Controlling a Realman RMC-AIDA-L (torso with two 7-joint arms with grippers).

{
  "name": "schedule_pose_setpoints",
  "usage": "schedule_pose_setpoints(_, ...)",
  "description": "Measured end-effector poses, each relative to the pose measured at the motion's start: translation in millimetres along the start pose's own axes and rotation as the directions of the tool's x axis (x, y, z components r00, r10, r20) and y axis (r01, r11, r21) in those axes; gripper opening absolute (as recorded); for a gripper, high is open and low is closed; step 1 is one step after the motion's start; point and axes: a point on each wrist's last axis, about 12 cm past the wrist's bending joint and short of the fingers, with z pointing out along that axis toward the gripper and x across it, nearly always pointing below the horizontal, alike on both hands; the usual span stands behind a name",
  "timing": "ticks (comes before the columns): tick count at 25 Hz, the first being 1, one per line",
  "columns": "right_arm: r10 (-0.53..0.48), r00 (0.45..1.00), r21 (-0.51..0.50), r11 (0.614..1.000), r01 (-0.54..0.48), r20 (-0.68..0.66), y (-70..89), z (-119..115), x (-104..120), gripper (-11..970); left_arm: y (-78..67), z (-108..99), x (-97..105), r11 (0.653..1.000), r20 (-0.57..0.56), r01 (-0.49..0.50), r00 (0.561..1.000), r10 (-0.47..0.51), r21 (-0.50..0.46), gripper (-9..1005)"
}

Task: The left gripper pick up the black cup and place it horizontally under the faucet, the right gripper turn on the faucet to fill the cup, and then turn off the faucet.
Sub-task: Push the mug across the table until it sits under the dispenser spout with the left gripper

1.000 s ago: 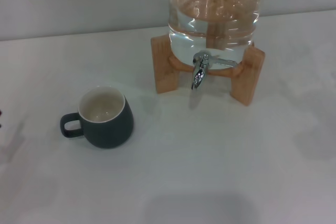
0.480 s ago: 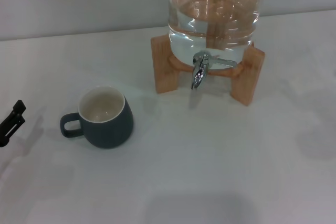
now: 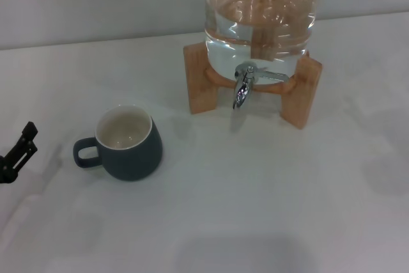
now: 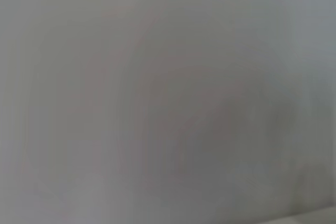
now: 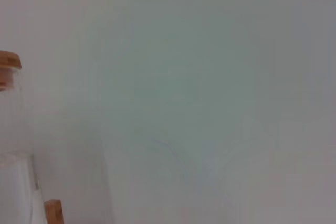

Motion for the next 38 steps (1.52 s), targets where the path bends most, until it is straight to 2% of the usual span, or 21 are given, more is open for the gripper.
schedule_pose_setpoints(19,-0.001,1.0,-0.007,1.0,0.001,0.003,0.8,4,-1,855,-25.0,5,8,0.999,0.009,-0.016,1.0,0.015,0.035,833)
schedule_pose_setpoints(28,-0.002,1.0,-0.008,1.0,0.002,0.007,0.9,7,-2,855,-25.3,4,8,0.999,0.005,-0.022,1.0,0.022,0.032,833)
schedule_pose_setpoints(38,-0.003,1.0,-0.004,1.0,0.003,0.006,0.1,8,-2,855,-24.5,-12,14,1.0,-0.008,-0.007,1.0,0.007,0.002,832)
